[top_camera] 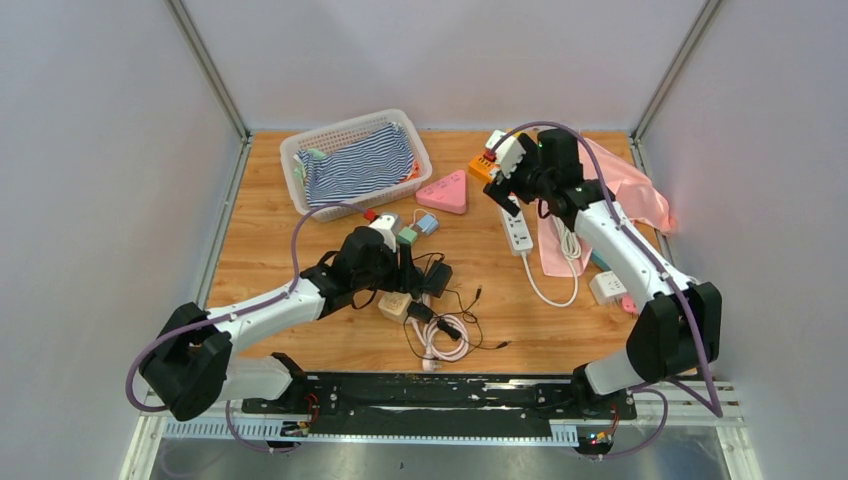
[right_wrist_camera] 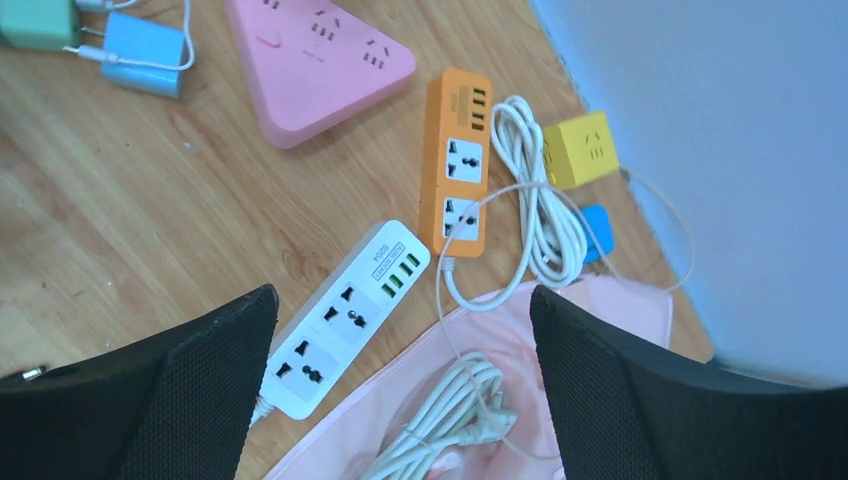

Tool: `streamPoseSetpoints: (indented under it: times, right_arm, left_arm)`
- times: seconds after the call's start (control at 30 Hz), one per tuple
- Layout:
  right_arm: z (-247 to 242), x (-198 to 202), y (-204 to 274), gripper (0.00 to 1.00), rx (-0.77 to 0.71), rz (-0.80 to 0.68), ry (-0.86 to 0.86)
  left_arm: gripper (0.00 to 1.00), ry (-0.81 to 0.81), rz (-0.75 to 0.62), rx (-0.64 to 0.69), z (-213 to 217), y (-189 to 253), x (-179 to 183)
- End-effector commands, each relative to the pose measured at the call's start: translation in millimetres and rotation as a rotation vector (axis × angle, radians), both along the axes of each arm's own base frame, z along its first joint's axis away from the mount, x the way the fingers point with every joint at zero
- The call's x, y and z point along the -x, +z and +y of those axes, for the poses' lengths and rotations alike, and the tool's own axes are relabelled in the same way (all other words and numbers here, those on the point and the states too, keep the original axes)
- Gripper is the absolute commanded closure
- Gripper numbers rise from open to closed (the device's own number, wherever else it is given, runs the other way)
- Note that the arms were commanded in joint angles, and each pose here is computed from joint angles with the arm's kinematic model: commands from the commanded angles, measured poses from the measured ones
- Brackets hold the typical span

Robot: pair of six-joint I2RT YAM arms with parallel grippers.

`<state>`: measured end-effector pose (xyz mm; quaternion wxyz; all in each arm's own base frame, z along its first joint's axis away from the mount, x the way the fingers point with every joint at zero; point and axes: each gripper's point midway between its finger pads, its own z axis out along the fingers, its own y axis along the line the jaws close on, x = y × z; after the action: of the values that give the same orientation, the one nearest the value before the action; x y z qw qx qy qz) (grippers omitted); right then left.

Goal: Pull the plug off the socket
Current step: Remove the plug from the socket.

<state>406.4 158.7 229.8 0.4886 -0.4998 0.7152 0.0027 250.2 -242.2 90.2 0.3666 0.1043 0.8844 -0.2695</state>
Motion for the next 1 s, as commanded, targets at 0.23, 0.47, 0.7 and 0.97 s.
streamPoseSetpoints:
  times: [0.23, 0.47, 0.7, 0.97]
  right_arm:
    - [36.2, 96.8, -42.8, 0.11, -0.597, 0.526, -0.062]
    - [72.0, 149.3, -72.7, 0.16, -0.894, 0.891, 0.032]
    - [86.5, 156.4, -84.6, 0.16, -1.062, 0.953, -0.003]
    - [120.7, 158.4, -106.5, 0.19, -1.115, 1.060, -0.015]
  left_arm:
    - [1.00, 0.029, 0.081, -0.002, 9.3, -20.6, 13.2]
    - [1.00, 0.037, 0.083, 0.001, 10.6, -20.6, 14.1]
    - [1.00, 0.030, 0.080, 0.019, 8.6, -19.6, 15.2]
    - [1.00, 0.028, 0.080, 0.054, 6.6, -18.7, 18.7]
